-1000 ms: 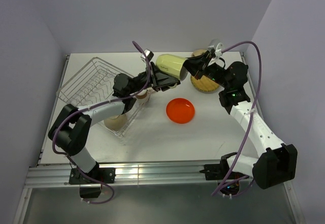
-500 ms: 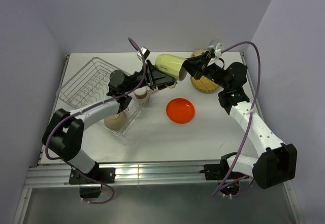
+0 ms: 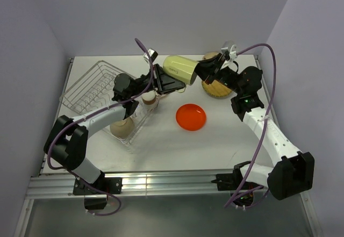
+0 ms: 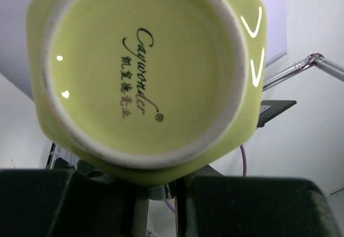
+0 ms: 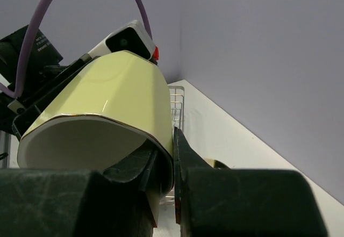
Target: Load the mixed dishes into the dish rack
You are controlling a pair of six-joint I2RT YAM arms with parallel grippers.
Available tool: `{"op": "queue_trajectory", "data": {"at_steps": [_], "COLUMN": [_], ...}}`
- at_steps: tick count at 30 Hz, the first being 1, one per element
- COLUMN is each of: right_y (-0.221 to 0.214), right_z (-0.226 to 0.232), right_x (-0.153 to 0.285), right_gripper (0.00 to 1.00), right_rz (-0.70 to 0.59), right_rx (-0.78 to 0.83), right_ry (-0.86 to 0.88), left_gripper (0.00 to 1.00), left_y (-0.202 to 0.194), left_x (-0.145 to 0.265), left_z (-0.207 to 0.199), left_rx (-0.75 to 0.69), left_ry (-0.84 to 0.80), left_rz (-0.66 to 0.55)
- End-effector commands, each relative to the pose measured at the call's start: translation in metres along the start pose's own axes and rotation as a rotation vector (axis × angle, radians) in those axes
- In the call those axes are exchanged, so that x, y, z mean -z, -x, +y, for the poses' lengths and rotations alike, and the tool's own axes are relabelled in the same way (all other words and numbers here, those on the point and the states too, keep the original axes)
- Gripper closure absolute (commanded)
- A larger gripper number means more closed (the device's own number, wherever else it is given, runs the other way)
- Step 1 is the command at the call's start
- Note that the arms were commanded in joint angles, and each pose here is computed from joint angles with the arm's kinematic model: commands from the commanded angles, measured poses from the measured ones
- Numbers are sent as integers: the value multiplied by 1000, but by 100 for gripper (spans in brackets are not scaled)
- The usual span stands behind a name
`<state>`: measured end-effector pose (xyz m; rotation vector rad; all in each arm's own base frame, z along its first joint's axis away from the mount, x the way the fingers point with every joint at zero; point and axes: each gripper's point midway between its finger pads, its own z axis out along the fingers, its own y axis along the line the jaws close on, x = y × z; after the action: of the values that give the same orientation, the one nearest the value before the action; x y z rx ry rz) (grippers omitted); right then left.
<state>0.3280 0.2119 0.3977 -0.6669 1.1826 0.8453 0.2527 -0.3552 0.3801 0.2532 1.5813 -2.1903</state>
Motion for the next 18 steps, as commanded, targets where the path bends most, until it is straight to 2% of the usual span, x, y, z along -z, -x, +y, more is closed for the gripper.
{"op": "queue_trajectory", "data": {"at_steps": [1, 5, 6, 9, 11, 17, 18], "right_y": [21, 15, 14, 14, 16, 11, 10], "right_z": [4, 4, 3, 4, 4, 8, 8], "right_x": [1, 3, 3, 3, 4, 10, 12], "right_gripper": [85, 69, 59, 44, 38, 33, 33], "right_rz": [-66, -58, -56, -57, -56, -33, -29], "right_rx": [99, 96, 95, 98, 106, 117, 118], "right_ry": [10, 5, 3, 3, 4, 24, 25], "left_gripper": [100, 100, 100, 100, 100, 100, 100], "left_y": [18, 20, 21, 23, 24, 39, 41], "left_x": [1, 2, 3, 8, 12, 30, 38], "left_z": [-47, -45, -43, -36, -29, -21, -12], "left_rx": [-150, -180, -182, -187, -196, -289, -266], "left_ry": [-86, -53, -43, -3, 41, 174, 233], "left_rz": [-59, -61, -61, -64, -67, -96, -98]}}
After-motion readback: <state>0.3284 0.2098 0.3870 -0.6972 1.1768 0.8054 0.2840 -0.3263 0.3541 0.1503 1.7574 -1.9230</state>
